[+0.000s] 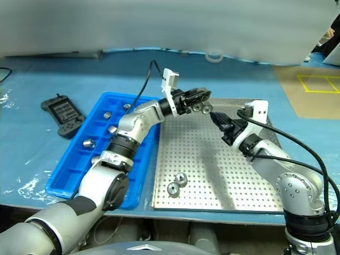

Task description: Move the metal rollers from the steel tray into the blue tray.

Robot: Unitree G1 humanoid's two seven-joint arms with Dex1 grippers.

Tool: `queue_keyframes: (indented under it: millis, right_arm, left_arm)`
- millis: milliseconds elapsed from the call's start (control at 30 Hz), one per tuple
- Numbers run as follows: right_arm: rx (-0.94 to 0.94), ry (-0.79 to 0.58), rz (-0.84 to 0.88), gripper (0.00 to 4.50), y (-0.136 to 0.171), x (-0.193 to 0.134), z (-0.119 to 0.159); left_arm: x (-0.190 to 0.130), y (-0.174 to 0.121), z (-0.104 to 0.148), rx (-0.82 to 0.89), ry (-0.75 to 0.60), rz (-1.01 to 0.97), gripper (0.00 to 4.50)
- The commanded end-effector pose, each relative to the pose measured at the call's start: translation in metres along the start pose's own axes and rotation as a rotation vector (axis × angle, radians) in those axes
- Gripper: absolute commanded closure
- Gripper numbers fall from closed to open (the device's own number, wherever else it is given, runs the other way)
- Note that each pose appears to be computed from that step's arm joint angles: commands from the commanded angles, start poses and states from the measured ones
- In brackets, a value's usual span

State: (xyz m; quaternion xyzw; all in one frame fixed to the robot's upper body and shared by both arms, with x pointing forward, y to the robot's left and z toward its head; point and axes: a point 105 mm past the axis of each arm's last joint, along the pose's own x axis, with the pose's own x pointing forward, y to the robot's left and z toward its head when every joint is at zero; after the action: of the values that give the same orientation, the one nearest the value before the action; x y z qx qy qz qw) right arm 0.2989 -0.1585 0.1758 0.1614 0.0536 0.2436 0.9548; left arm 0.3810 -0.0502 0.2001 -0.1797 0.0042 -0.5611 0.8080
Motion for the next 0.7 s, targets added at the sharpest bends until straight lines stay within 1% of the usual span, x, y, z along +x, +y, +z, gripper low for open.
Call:
queue_keyframes:
  millis: [33,167,267,333,400,433,467,533,600,700]
  right_arm:
    - [-0.032,-0.05,0.02,3.88,0.006,-0.002,0.015]
    - [-0.055,-0.033,0.028,3.88,0.006,-0.002,0.012]
    - [-0.065,-0.019,0.057,3.88,0.01,-0.001,0.009]
    - [-0.081,-0.018,0.118,3.88,0.02,-0.002,0.008]
    - [-0.089,-0.026,0.121,3.88,0.021,-0.002,0.009]
    - [-0.158,-0.014,0.119,3.88,0.019,-0.003,0.007]
    - [-0.215,0.008,0.115,3.7,0.017,-0.004,0.003]
    - [-0.243,0.01,0.123,3.3,0.018,-0.005,0.002]
    - [-0.267,0.009,0.134,2.6,0.018,-0.007,0.003]
    - [-0.249,0.018,0.226,1.56,0.03,-0.017,0.004]
  left_arm:
    - [0.01,-0.017,0.024,0.067,-0.058,-0.06,3.21]
    - [0.01,-0.007,0.03,0.047,-0.074,-0.003,3.21]
    - [0.009,-0.005,0.036,-0.002,-0.1,0.0,3.21]
    - [0.008,-0.012,0.041,-0.065,-0.117,-0.052,3.21]
    - [0.005,-0.022,0.046,-0.098,-0.133,-0.127,3.21]
    - [0.004,-0.027,0.045,-0.091,-0.126,-0.164,3.21]
    - [0.002,-0.031,0.043,-0.077,-0.109,-0.189,3.21]
    - [-0.001,-0.032,0.037,-0.062,-0.075,-0.207,3.21]
    - [-0.006,-0.035,0.034,-0.059,-0.054,-0.253,3.21]
    - [-0.019,-0.042,0.027,-0.028,-0.004,-0.352,3.21]
